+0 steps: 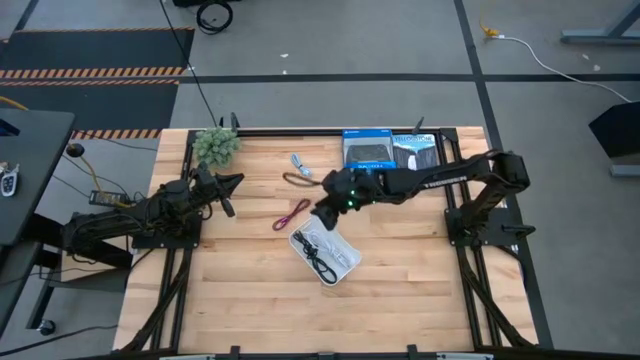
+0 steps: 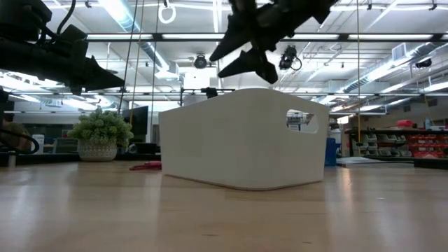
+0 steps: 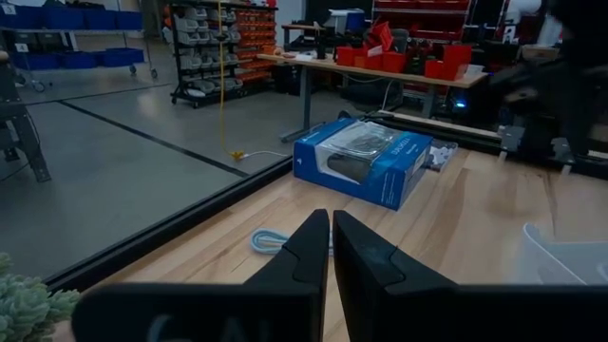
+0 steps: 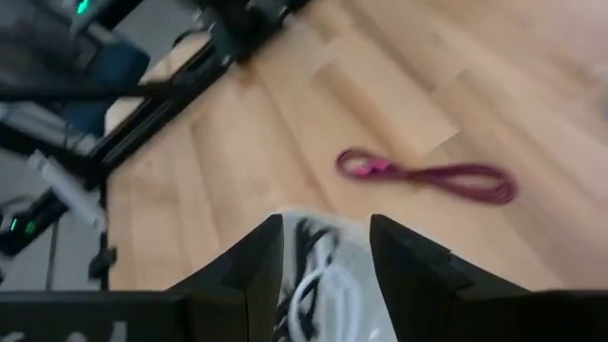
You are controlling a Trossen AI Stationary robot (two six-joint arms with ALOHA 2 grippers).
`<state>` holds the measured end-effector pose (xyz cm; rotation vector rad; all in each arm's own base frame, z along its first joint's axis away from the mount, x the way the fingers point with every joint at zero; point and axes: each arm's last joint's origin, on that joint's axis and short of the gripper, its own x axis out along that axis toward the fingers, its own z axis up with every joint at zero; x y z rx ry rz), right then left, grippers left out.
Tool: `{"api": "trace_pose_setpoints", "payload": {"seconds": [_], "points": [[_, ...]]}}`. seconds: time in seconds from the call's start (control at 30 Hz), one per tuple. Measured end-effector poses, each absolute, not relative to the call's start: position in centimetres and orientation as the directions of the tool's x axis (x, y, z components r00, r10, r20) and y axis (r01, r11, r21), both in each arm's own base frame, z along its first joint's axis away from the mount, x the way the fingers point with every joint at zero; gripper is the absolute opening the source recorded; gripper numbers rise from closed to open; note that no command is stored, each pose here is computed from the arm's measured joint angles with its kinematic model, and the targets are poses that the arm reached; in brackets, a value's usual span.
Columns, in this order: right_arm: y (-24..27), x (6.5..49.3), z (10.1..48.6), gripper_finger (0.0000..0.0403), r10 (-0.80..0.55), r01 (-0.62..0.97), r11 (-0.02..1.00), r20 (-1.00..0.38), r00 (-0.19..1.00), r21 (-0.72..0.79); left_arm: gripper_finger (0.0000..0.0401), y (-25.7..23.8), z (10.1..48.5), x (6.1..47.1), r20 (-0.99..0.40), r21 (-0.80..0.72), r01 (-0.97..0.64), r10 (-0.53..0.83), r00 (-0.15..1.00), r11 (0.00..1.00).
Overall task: Pick and place USB-C Cables
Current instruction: Put the light blue charger cable into the white bin
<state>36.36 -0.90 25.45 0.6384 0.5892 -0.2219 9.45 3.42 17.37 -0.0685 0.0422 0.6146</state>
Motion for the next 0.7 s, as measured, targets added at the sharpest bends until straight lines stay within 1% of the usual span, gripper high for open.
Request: {"api": "trace_pose_setpoints", "payload": {"seconds": [0.1,0.17,0.23,0.3,0.37,0.4,0.57,0.7], "points": [[-2.2,36.5,25.7,0.0165,-0.070,0.420,0.780,-0.602,0.795,0.464,0.0025,3.4,17.4,9.5,-0.060,-0.052,-0.578,0.575,0.816,0.815],[-3.1,37.2,26.8,0.0165,-0.114,0.434,0.781,-0.580,0.806,0.449,0.0025,3.4,17.4,9.5,-0.060,-0.051,-0.577,0.574,0.816,0.815],[-4.0,37.2,27.9,0.0165,-0.151,0.480,0.769,-0.610,0.778,0.422,0.0025,3.4,17.4,9.4,-0.061,-0.051,-0.578,0.575,0.816,0.815],[-5.3,38.0,28.9,0.0165,-0.191,0.511,0.757,-0.610,0.769,0.407,0.0025,3.4,17.3,9.5,-0.064,-0.050,-0.578,0.575,0.816,0.815],[-6.6,38.3,29.0,0.0165,-0.224,0.559,0.744,-0.651,0.725,0.366,0.0025,3.4,17.4,9.5,-0.062,-0.051,-0.578,0.575,0.816,0.815],[-7.4,38.8,29.2,0.0165,-0.239,0.563,0.742,-0.641,0.729,0.363,0.0025,3.4,17.3,9.5,-0.065,-0.050,-0.578,0.575,0.816,0.814],[-10.1,40.9,28.5,0.0164,-0.284,0.559,0.776,-0.631,0.722,0.291,0.0025,3.4,17.2,9.6,-0.078,-0.045,-0.576,0.572,0.816,0.816],[-11.6,42.3,27.0,0.0164,-0.305,0.572,0.785,-0.655,0.691,0.238,0.0025,3.4,17.2,9.6,-0.079,-0.045,-0.573,0.569,0.819,0.818]]}}
